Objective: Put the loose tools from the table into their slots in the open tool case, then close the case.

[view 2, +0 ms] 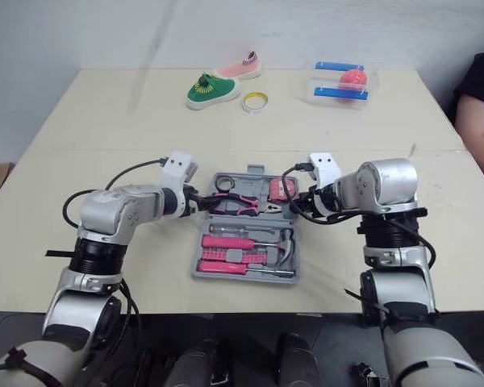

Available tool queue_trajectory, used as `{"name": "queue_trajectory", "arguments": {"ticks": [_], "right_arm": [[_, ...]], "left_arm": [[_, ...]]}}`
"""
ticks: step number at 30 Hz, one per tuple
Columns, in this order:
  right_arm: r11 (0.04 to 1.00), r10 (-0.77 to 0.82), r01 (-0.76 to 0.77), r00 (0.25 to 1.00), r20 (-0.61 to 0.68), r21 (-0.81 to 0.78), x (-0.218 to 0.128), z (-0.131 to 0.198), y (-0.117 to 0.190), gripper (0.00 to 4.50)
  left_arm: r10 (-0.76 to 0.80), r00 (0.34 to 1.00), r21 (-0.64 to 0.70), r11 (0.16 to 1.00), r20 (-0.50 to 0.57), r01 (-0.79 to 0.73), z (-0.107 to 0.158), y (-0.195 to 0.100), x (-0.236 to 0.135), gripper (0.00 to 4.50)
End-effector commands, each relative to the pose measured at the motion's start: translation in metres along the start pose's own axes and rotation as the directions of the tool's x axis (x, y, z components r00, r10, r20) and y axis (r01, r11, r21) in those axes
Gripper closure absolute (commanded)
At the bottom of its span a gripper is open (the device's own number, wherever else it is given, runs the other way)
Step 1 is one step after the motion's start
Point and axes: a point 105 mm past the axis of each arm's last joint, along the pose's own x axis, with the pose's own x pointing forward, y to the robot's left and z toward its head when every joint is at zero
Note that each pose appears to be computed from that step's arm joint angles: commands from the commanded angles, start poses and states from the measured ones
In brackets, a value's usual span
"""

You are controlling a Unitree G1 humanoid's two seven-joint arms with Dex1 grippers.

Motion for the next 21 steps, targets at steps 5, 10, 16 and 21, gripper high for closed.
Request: {"name": "queue_trajectory", "arguments": {"ticks": [5, 10, 16, 21], "right_arm": [[0.992, 0.053, -0.072, 0.983, 0.176, 0.102, -0.008, 0.022, 0.006, 4.5], [0.992, 0.122, -0.088, 0.88, 0.46, -0.093, -0.026, 0.03, 0.009, 4.5], [0.943, 0.187, 0.032, 0.773, 0.607, -0.331, -0.032, 0.02, 0.007, 4.5], [0.816, 0.285, 0.229, 0.64, 0.713, -0.531, -0.035, -0.001, -0.004, 4.5]], "left_arm": [[-0.079, 0.989, -0.081, 0.993, 0.122, 0.089, 0.01, -0.017, -0.004, 4.26], [-0.016, 0.908, -0.034, 0.999, 0.418, 0.034, 0.041, -0.002, -0.024, 4.5], [0.035, 0.771, 0.112, 0.984, 0.636, -0.137, 0.06, 0.017, -0.047, 4.5], [-0.058, 0.728, 0.387, 0.874, 0.683, -0.294, 0.039, 0.015, -0.053, 4.5]]}}
